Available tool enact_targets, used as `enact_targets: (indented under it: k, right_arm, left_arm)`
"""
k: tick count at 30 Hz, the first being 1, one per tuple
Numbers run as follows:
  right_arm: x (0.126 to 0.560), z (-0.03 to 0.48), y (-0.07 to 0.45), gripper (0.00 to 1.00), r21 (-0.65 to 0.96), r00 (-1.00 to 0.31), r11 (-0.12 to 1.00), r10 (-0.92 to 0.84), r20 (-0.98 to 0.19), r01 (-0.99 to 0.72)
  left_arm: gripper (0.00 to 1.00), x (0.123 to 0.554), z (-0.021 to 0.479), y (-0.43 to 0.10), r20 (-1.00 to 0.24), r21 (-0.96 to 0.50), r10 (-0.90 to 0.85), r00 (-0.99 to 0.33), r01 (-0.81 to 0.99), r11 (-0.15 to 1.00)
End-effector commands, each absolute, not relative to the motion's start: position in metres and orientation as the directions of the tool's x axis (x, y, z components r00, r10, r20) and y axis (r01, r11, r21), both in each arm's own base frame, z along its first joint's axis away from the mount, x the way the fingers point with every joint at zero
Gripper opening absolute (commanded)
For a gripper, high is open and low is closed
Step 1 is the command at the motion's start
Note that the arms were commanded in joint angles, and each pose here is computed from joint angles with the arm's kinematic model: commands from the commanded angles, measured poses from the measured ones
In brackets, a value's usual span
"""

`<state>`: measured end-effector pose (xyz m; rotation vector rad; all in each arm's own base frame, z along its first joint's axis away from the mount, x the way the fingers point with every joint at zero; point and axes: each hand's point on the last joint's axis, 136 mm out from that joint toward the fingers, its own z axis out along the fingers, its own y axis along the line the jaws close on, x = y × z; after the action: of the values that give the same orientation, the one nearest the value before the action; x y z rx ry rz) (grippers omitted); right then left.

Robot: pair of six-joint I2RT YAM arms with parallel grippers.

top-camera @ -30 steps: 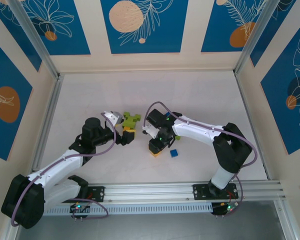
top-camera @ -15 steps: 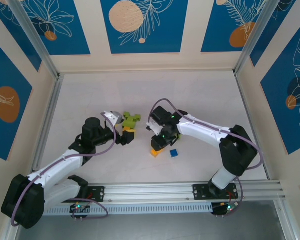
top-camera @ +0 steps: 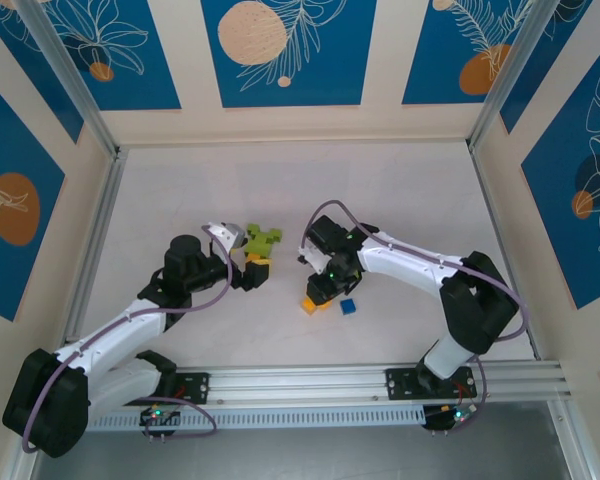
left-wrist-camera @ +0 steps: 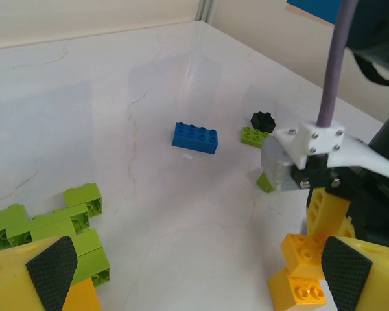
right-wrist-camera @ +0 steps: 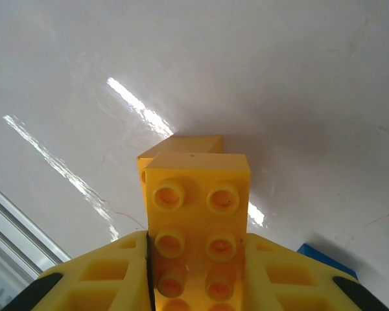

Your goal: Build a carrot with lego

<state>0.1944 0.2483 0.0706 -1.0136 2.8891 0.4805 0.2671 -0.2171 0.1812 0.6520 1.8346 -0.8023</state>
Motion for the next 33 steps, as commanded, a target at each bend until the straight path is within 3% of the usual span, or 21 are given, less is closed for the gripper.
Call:
enact_targets:
  k: [1, 33]
  right_arm:
    - [0.190, 0.068, 0.254, 0.31, 0.314, -0.778, 0.718, -0.612, -0.141, -0.621]
    - [0.201, 0.073, 0.272, 0.31, 0.323, -0.755, 0.690, -0.637, -0.154, -0.648]
  left_arm:
    - [0.99, 0.270, 0.201, -0.221, -0.948, -0.208, 0.065, -0.312, 0.760, 0.616]
    - [0.99, 0.273, 0.198, -0.223, -0.946, -0.206, 0.074, -0.317, 0.760, 0.616]
